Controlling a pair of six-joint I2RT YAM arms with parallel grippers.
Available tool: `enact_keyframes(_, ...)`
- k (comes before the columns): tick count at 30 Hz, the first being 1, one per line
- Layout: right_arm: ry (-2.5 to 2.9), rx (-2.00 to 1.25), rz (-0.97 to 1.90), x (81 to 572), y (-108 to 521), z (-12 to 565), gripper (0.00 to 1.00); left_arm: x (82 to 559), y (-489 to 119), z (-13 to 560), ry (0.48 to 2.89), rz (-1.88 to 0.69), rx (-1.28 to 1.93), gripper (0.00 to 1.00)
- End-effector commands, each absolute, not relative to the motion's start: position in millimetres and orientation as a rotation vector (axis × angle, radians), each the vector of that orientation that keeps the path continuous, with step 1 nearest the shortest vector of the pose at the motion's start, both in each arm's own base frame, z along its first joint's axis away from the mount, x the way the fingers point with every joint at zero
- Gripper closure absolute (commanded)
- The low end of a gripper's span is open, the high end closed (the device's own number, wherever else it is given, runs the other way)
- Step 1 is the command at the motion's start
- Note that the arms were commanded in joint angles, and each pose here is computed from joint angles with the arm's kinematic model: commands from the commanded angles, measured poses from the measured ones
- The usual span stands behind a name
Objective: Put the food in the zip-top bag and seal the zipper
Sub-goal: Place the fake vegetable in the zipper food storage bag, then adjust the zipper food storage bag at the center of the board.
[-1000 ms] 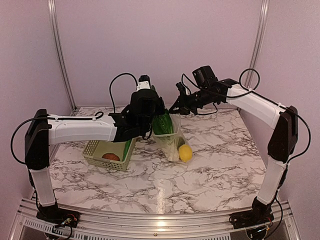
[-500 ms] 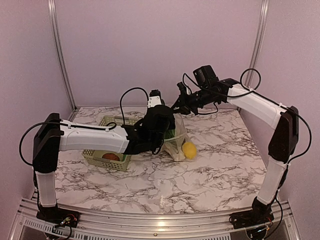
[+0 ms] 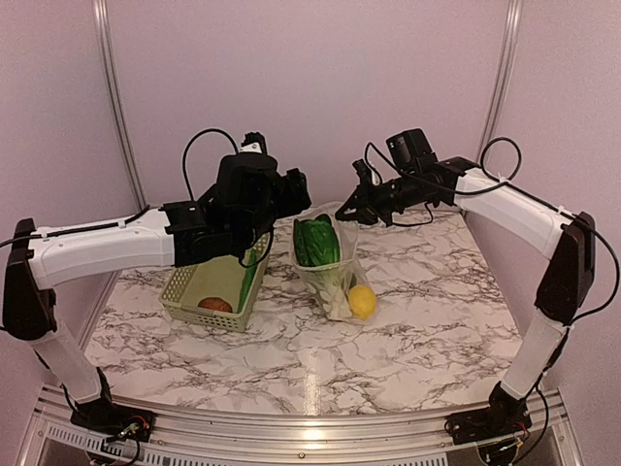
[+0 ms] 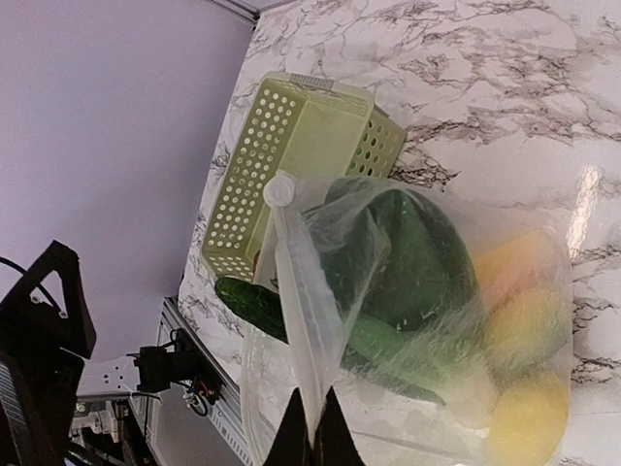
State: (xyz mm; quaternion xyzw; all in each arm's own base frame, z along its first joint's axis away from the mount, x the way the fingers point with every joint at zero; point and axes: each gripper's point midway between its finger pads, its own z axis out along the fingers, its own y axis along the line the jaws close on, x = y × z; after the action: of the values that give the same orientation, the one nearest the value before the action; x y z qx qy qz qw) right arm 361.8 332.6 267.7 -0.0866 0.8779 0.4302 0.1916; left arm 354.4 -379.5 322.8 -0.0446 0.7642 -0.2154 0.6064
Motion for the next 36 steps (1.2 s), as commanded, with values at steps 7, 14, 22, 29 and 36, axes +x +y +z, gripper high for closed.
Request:
enact_keyframes(7,2.344,-0.274,1.272,347,332,295,1.0,321,-315,255,2.125,-0.627,-0.116,0.43)
enact_keyframes(14,2.348,-0.273,1.283,339,335,288,1.0,292,-356,212,2.324,-0.82,0.073,0.52)
enact_keyframes(22,2.357,-0.282,1.285,331,336,282,1.0,292,-380,203,2.378,-0.914,0.067,0.59)
enact_keyframes(29,2.363,-0.294,1.275,328,335,281,1.0,300,-381,190,2.448,-0.825,0.025,0.84)
enact_keyframes(36,2.356,-0.317,1.231,331,334,285,1.0,309,-392,229,2.405,-0.816,0.084,1.0)
